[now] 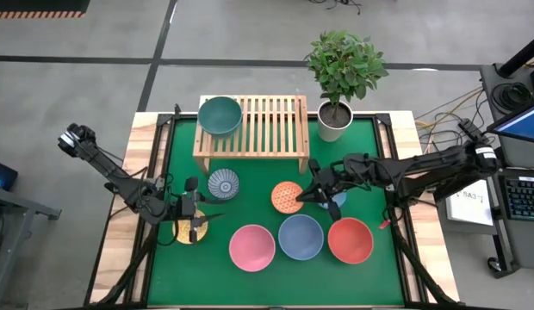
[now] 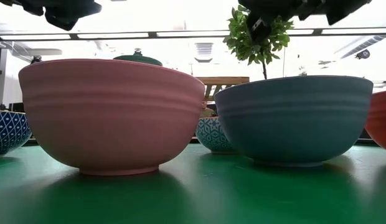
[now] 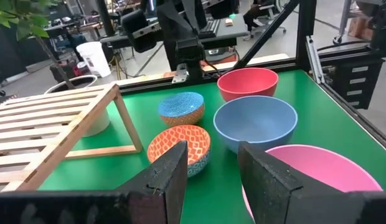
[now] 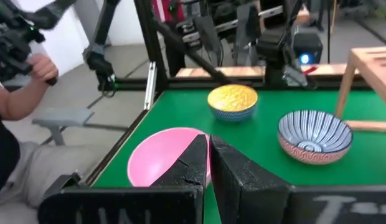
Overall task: Place and stack bowls onto a shelf
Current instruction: Put the small orange bowl on the shelf
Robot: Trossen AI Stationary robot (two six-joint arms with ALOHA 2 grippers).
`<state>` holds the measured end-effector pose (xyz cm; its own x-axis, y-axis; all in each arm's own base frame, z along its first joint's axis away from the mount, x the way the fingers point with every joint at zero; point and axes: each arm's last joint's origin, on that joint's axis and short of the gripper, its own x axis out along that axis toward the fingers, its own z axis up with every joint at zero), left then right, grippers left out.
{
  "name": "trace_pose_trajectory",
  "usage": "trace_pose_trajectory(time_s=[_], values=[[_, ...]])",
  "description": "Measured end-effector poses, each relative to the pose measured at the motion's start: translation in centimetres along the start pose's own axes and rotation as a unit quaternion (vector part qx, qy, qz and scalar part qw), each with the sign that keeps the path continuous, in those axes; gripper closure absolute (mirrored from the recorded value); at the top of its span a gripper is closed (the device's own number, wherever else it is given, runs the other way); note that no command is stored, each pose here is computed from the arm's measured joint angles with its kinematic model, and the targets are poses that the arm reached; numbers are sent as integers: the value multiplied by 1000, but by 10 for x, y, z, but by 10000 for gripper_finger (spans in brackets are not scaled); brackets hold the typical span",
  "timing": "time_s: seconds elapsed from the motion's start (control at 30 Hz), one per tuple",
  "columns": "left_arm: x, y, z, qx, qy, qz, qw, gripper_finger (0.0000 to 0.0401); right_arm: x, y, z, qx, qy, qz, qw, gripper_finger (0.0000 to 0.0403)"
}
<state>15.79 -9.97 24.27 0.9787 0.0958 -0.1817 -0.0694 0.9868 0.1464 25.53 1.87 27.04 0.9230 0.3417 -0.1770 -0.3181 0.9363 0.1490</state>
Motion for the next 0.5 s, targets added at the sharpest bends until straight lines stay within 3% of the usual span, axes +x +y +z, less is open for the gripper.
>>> trace_pose_trajectory(time_s=[0.23,0.37,0.5], values=[[1,1,0,20,1,7,1000,276,2,4,16,34,52,-60,996,394],[0,4,0,22,0,53,998,276,2,4,20,49,76,-67,994,394],[-3,7,4,50,-6,55,997,276,4,4,24,65,90,-70,991,394]])
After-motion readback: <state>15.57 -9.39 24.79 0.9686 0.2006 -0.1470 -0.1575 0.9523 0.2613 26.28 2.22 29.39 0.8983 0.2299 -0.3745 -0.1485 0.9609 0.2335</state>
